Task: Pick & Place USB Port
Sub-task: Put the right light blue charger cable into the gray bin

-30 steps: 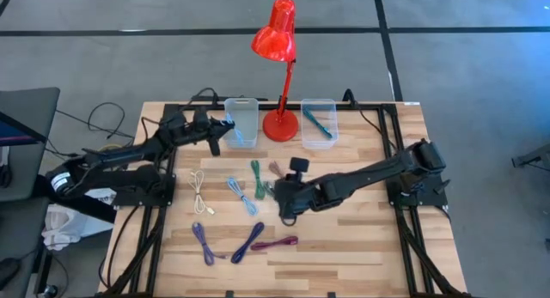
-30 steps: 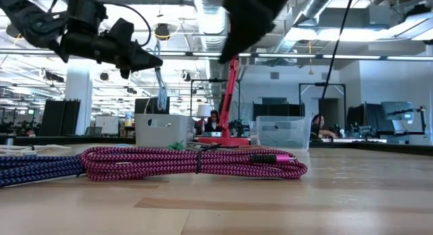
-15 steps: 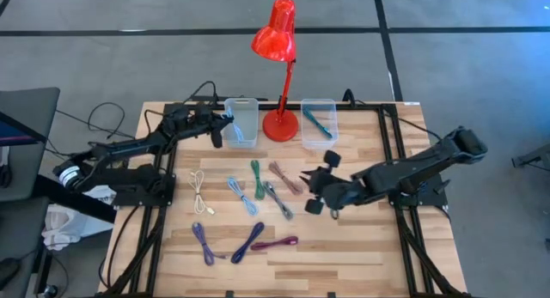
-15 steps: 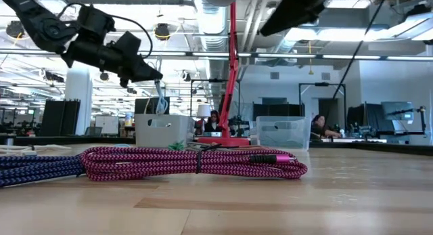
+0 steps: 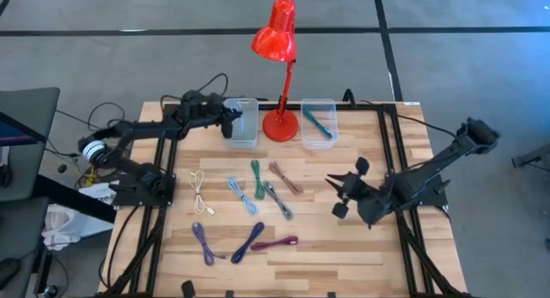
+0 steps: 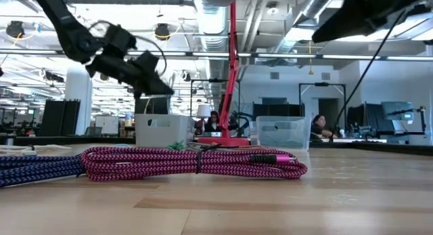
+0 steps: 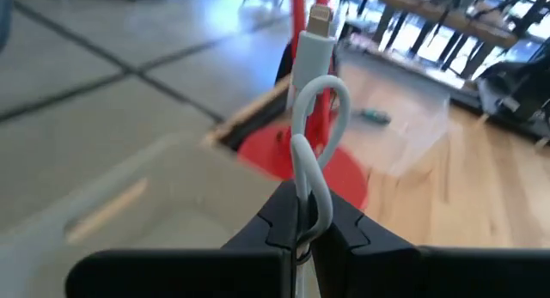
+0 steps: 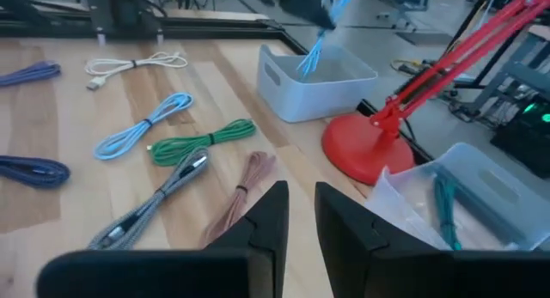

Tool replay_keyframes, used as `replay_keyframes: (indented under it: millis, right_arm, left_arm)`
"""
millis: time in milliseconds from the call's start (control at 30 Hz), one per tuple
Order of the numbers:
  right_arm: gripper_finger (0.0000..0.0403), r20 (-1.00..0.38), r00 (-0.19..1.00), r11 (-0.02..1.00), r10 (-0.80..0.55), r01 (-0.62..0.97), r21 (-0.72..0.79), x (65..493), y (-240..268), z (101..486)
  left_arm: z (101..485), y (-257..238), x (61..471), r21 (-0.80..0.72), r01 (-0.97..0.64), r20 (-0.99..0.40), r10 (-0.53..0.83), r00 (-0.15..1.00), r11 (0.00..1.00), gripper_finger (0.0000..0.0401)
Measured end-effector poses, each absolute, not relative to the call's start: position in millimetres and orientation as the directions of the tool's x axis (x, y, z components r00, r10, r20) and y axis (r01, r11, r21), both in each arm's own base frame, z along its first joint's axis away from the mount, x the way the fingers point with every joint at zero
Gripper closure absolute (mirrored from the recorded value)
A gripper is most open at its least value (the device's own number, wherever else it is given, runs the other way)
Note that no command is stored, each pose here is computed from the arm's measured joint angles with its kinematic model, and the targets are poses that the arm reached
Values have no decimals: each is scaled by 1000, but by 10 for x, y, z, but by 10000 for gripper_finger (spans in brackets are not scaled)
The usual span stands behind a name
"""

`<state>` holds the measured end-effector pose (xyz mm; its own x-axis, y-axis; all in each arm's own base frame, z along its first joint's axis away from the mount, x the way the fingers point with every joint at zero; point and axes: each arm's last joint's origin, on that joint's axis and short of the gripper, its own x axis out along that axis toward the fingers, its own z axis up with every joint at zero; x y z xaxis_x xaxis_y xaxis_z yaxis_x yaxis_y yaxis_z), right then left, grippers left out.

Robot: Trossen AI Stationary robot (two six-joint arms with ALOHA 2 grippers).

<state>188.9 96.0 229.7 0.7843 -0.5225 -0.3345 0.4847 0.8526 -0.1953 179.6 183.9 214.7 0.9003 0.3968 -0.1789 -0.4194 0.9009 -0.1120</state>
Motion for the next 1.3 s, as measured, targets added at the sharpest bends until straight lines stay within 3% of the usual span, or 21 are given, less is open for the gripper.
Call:
replay_keyframes:
  millis: [233,800,1300]
  right_arm:
    - [349,-315,793,852,-522,496,-164,1694,987,2183]
    - [349,-267,794,838,-546,527,-146,1568,1030,2057]
    - [349,-252,789,828,-560,540,-150,1566,1026,2062]
  left_arm:
    - [1918,1976,1795,-155,-460,-259,413,873,874,389]
    - [1902,2150,1585,-190,-558,-267,504,821,808,389]
    - [1902,2109,1640,-199,-540,-267,484,833,818,317]
